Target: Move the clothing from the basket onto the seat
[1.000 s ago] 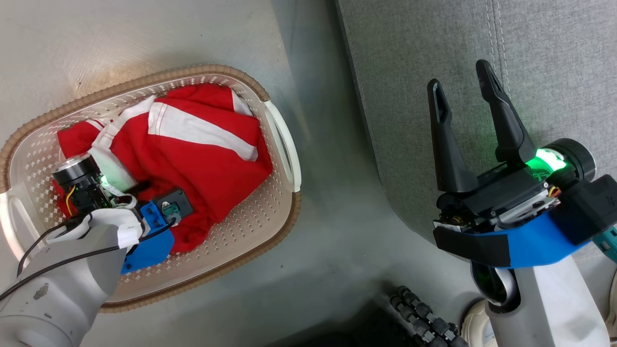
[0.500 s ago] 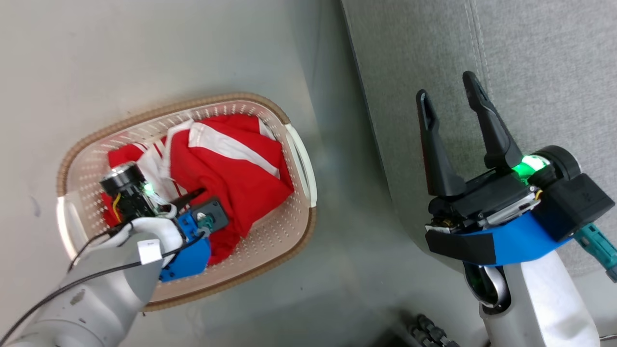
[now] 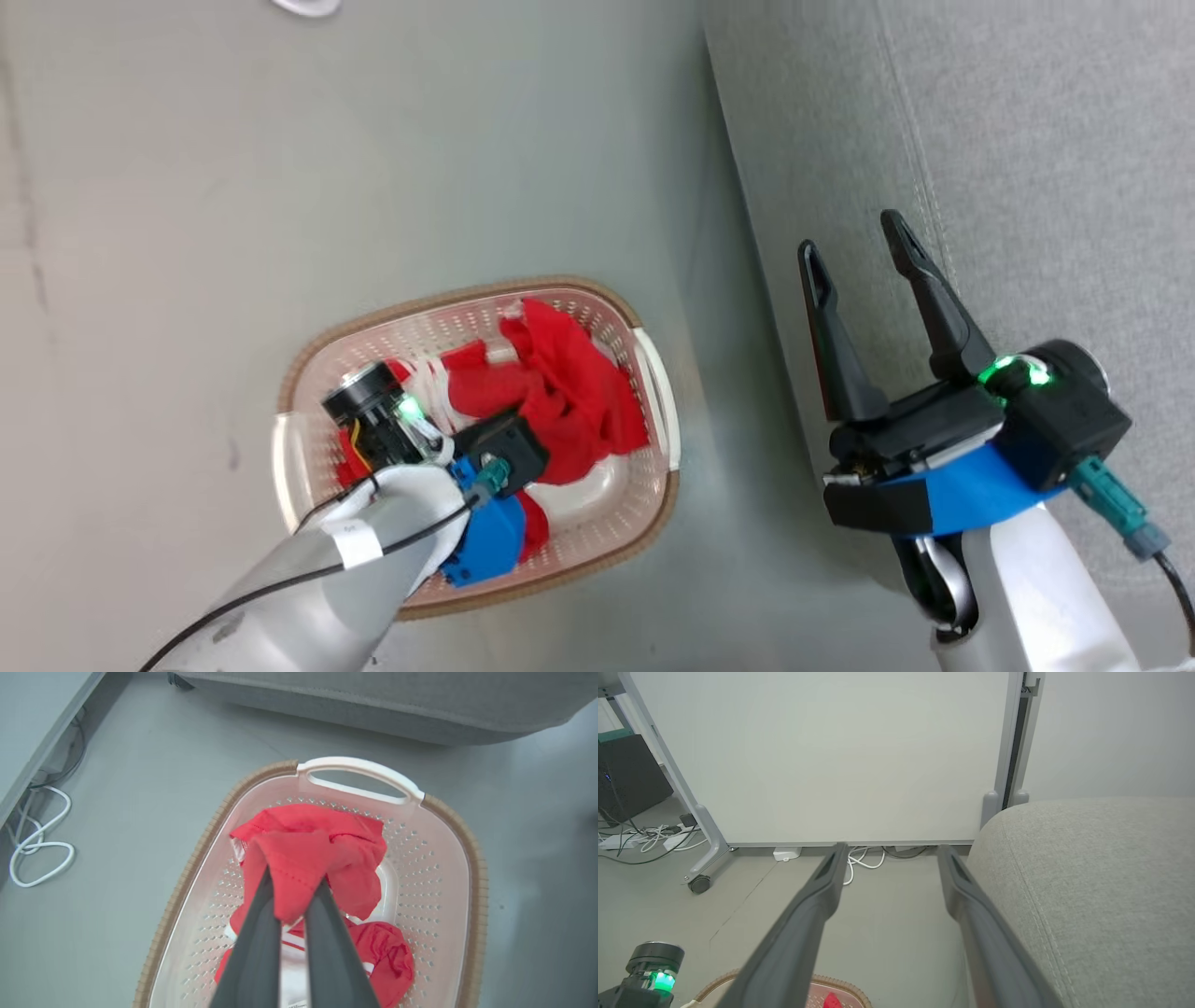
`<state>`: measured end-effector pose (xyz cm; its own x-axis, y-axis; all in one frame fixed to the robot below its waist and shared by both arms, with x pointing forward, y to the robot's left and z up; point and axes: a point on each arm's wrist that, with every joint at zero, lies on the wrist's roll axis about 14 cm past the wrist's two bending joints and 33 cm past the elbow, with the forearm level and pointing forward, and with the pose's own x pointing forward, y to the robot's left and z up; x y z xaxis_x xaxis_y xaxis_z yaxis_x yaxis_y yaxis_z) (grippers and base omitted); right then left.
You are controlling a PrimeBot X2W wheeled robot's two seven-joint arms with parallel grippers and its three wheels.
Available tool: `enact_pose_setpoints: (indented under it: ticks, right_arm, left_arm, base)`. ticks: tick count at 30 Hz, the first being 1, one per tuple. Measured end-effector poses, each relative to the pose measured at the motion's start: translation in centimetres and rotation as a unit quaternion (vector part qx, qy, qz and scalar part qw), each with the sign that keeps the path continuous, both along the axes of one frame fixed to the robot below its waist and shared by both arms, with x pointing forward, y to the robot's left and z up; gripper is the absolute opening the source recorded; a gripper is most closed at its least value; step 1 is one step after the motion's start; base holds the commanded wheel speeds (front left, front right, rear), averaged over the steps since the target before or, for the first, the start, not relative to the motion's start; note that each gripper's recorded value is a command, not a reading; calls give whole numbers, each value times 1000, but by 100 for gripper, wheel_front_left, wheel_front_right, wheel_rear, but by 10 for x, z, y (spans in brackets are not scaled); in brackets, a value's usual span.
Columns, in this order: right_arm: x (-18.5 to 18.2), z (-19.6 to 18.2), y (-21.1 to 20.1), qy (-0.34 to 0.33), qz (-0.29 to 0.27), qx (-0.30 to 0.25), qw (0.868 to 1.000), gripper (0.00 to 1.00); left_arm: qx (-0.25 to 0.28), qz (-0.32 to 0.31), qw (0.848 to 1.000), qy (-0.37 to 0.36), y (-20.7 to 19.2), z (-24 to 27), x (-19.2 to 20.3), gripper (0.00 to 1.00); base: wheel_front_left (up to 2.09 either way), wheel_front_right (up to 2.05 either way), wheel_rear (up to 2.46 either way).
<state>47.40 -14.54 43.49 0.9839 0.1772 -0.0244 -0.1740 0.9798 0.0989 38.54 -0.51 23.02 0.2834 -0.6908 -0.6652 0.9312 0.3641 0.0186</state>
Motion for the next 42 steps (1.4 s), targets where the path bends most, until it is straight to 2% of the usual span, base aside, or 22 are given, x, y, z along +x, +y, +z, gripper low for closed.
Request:
enact_pose_setpoints:
  ticks: [10, 19, 28, 42]
  right_arm:
    - [-18, 35, 20, -33, 24, 1, 999, 100]
    - [-35, 59, 34, -55, 41, 5, 998, 100]
    - [-51, 73, 37, -68, 46, 7, 997, 100]
    - [-69, 86, 33, -82, 40, 11, 996, 100]
  left_arm:
    - [-78, 75, 991, -76, -3, 86, 7, 0]
    - [-151, 125, 966, -166, -5, 168, 27, 0]
    - [-225, 162, 923, -267, 1, 259, 51, 0]
    - [-319, 172, 849, -385, 4, 378, 64, 0]
  base:
    - [0, 0, 0]
    - [0, 0, 0]
    - [0, 0, 0]
    - [0, 0, 0]
